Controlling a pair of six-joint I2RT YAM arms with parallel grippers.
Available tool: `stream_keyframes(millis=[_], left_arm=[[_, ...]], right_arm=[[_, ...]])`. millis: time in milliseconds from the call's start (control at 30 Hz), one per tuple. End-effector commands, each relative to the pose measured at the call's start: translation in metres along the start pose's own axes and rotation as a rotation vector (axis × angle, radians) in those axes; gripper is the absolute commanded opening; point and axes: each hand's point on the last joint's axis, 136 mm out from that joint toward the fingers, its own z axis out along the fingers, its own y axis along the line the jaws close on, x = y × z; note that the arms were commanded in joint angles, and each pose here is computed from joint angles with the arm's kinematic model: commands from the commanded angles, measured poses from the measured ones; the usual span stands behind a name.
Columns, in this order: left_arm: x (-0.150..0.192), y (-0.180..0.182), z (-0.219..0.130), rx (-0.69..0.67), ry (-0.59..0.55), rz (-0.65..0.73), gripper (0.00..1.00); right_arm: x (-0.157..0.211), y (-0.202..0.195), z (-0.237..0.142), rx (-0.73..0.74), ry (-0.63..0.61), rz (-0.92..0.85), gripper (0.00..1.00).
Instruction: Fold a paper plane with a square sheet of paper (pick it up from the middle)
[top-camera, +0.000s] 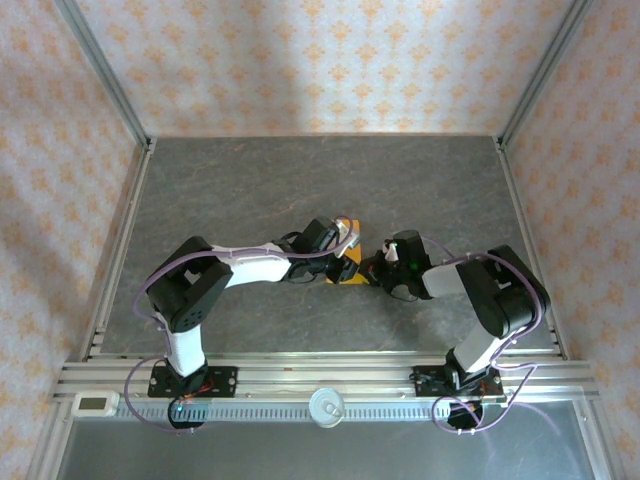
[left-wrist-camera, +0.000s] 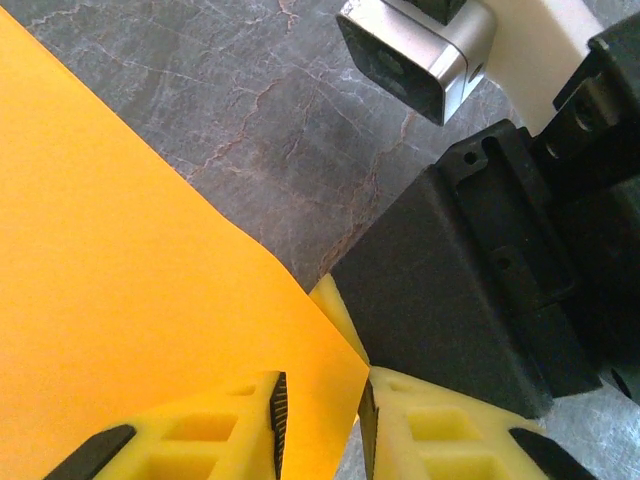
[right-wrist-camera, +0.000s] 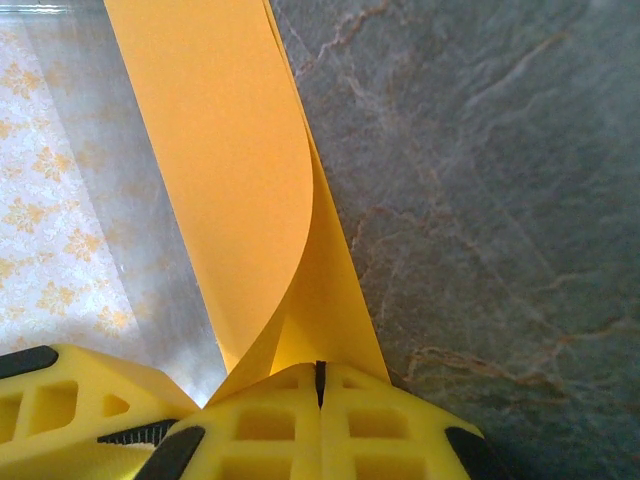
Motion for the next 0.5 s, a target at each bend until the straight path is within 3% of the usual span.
stream_keyframes(millis=[0,267,400,467], left_arm=[[0.0035,0.0115,0.0069,-0.05,0.023,0.027,0.28],[-0.0007,0.0122,0.0045,-0.058,0.003,0.029,0.12],[-0.0001,0.0158,0.0056,-0.078,0.014,0.036,0.14],[-0.0011,0.0163,0.0057,-0.083,0.015,0.041,0.22]], right_arm=[[0.0002,-0.0079,0.003,0.013,-0.008,0.002,0.04],[-0.0002,-0.0095,0.0029,0.024,-0.009,0.001,0.04],[0.0001,-0.014,0.0029,0.042,-0.012,0.002,0.04],[0.0008,-0.0148,0.0028,0.043,-0.01,0.001,0.04]])
